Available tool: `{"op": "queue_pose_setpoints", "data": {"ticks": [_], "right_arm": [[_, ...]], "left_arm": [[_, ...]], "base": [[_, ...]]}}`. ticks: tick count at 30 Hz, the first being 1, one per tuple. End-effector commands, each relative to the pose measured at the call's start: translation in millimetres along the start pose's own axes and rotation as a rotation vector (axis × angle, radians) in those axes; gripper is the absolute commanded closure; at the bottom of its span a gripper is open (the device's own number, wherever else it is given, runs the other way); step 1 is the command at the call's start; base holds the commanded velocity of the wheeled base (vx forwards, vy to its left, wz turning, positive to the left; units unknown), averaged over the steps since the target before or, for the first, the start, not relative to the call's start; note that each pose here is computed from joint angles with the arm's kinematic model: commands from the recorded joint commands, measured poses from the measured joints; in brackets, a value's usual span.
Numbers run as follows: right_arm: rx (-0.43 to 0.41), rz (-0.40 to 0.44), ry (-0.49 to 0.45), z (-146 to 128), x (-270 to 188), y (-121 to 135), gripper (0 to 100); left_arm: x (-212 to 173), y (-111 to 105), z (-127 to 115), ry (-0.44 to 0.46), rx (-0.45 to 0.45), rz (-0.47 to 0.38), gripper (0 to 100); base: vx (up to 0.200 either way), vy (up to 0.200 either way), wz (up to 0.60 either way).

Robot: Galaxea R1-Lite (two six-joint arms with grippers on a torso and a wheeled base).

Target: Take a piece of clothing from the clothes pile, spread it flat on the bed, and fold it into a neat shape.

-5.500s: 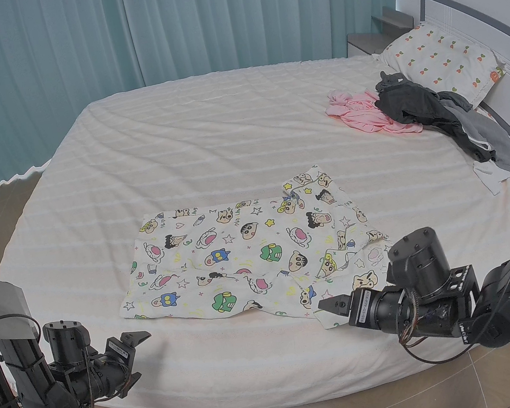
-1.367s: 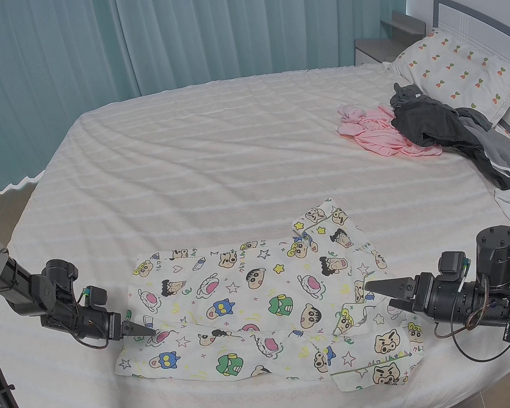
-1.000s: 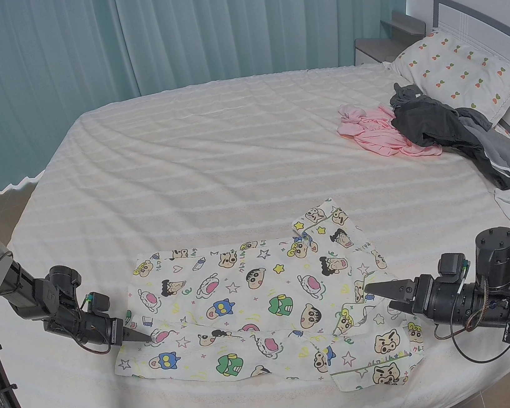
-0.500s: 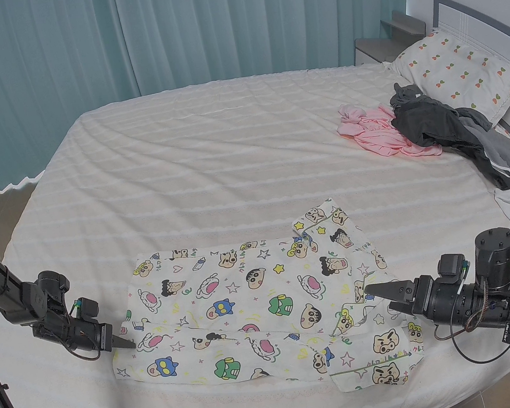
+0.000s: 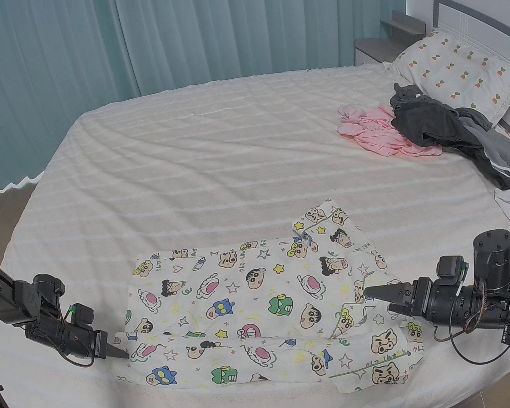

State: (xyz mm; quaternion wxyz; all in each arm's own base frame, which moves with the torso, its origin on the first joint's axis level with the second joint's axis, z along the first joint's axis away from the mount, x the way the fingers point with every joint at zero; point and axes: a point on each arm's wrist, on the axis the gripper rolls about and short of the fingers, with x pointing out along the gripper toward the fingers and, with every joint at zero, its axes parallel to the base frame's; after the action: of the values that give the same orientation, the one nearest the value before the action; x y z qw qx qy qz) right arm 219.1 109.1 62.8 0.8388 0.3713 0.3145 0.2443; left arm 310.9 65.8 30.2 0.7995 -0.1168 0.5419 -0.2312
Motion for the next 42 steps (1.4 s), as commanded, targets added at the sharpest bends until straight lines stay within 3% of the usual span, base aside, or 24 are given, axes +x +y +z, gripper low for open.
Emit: {"op": "queue_pose_setpoints", "data": {"ticks": [1,14,15,23,28,31,37,38,42], "right_arm": [[0.000,0.000,0.005,-1,1,0,0],[0.000,-0.002,0.009,-2,1,0,0],[0.000,-0.002,0.009,-2,1,0,0],[0.003,-0.010,0.006,-1,2,-2,0],[-0.002,-0.006,-0.027,5,3,-1,0],[-0.022,0.004,-0.074,22,13,2,0],[-0.006,-0.055,-0.099,51,17,4,0],[-0.014,-0.090,-0.099,67,22,6,0],[-0.026,-0.120,-0.090,86,32,12,0]], "left_arm": [[-2,3,-4,0.008,-0.013,0.007,100],[-2,2,-5,0.006,-0.001,-0.008,100],[-1,0,-3,0.004,0.000,-0.011,0],[-12,-8,6,-0.051,-0.090,-0.009,0],[-36,-21,9,-0.135,-0.157,-0.077,0],[-58,-30,19,-0.214,-0.170,-0.074,0],[-76,-36,42,-0.297,-0.177,-0.042,0],[-81,-38,54,-0.327,-0.215,-0.035,0],[-84,-48,68,-0.350,-0.288,-0.065,0]], "base": [[0.000,0.000,0.00],[0.000,0.000,0.00],[0.000,0.000,0.00],[0.000,0.000,0.00],[0.000,0.000,0.00],[0.000,0.000,0.00],[0.000,0.000,0.00],[0.000,0.000,0.00],[0.000,0.000,0.00]]}}
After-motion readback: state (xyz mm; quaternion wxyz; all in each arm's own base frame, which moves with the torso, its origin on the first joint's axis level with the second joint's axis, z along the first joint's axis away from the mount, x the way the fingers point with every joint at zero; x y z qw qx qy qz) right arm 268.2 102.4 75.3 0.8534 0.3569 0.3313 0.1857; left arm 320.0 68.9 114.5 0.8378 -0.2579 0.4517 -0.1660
